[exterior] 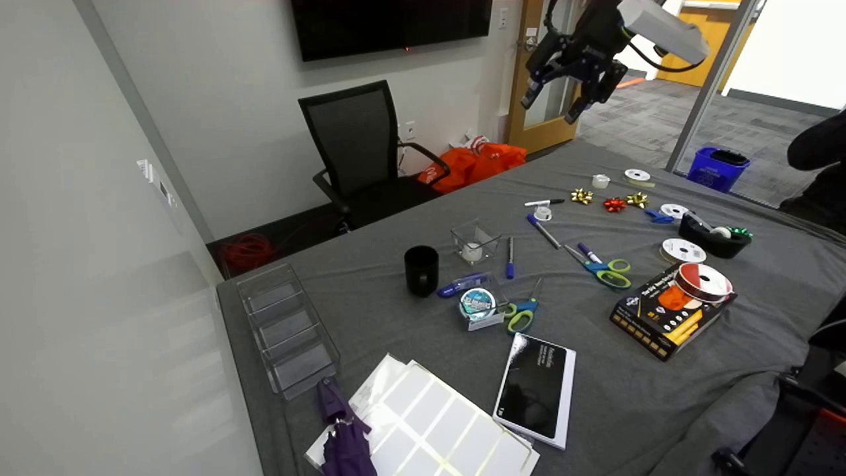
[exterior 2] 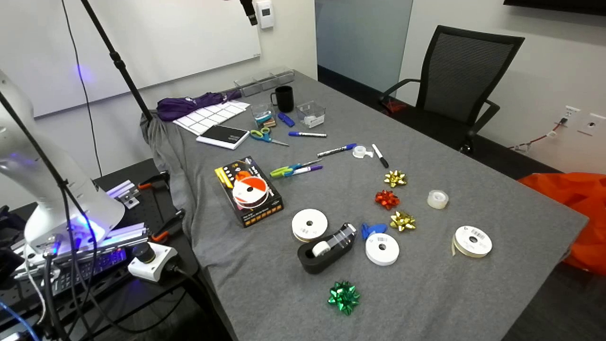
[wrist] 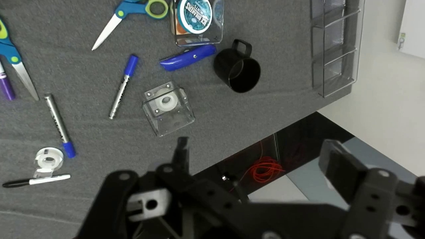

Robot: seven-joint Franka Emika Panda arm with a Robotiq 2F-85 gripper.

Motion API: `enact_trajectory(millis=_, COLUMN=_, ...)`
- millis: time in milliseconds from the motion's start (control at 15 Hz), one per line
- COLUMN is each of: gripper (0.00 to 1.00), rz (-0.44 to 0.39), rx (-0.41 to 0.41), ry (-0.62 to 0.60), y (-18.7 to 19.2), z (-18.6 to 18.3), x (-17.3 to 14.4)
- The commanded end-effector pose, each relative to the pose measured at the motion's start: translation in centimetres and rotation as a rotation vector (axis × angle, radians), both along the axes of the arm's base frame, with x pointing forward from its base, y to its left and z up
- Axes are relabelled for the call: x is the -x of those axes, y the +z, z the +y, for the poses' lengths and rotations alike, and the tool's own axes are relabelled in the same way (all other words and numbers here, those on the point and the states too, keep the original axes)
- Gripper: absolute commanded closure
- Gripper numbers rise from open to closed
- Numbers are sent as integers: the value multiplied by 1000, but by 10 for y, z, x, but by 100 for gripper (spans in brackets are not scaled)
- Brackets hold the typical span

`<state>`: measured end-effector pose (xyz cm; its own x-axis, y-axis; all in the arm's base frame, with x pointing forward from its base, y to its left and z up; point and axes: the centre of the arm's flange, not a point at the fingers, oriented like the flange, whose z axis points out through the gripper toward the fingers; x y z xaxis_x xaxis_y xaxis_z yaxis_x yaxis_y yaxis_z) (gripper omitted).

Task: Put a marker into the cup

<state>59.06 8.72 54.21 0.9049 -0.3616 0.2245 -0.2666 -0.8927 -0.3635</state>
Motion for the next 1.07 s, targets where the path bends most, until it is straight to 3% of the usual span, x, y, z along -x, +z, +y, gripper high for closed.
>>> enact_trajectory(millis=0, gripper=0, rz=10, rx=77, ry=-21, y=-9, z=2, x=-5)
enact_trajectory(millis=267, gripper=0, rz=11, rx=275, ry=-94, y=-49, z=-8, x=-30)
enact_trajectory(millis=467, gripper=0, rz=66, rx=302, ry=-135, y=-87, z=-14, x=-51)
enact_trajectory(millis=733, gripper=0, rz=199, rx=307, ry=-155, y=-143, z=-25, x=-82)
enact_trajectory(millis=1000, gripper=0, rz=246, rx=338, ry=-162, y=-194, z=-37, x=-116)
